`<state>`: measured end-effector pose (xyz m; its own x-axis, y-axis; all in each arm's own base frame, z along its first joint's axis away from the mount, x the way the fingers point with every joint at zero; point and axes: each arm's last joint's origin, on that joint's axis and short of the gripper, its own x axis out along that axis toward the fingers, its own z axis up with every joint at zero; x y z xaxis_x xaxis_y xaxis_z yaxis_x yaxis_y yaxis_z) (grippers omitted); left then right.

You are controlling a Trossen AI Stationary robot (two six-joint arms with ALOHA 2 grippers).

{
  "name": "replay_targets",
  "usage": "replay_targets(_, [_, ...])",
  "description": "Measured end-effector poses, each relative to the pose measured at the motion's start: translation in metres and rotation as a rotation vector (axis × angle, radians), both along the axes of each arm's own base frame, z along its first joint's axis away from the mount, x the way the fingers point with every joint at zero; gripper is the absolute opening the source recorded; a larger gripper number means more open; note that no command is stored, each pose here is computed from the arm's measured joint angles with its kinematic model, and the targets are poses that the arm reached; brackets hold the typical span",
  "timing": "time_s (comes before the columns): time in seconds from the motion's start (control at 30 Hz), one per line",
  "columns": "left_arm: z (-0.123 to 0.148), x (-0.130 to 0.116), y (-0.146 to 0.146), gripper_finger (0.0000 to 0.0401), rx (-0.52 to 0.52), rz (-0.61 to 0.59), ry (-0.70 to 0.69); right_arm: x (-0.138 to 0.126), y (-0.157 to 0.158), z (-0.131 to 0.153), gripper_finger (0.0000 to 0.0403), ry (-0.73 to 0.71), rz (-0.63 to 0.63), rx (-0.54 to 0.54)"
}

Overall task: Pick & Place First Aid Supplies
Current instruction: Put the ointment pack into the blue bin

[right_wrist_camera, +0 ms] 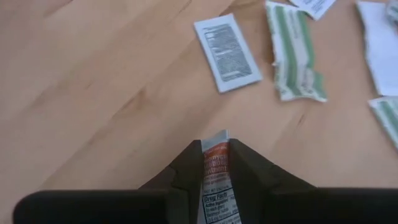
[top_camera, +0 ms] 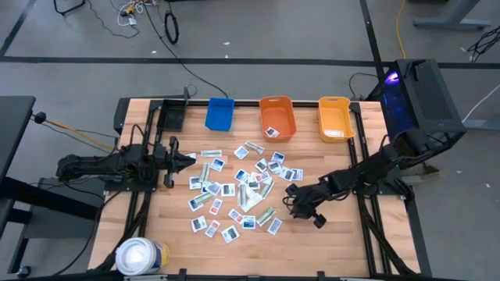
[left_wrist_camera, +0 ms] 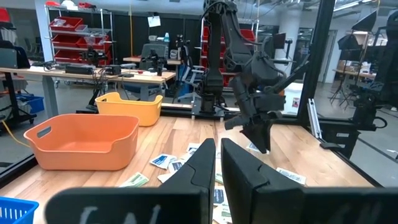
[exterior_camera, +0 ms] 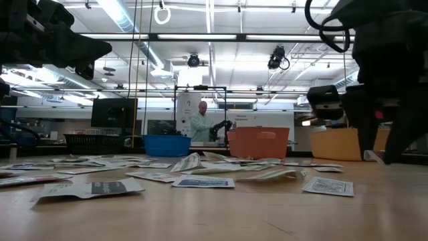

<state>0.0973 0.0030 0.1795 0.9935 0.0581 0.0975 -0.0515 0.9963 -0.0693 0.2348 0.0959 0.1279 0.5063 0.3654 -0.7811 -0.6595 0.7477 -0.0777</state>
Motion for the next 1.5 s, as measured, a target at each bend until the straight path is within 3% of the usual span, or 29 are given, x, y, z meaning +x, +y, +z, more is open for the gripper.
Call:
replay_targets(0.57, [0.0, 0.0, 0.0, 0.0032, 0.0, 0.0, -0.001, -0.002, -0.007, 0.026, 0.008, -0.079, -0.045, -0.02])
replay_targets(1.5, [0.0, 0.0, 0.0, 0.0032, 0.0, 0.0, -0.001, 0.059, -0.041, 0.134, 0.008, -0.319, -0.187, -0.025])
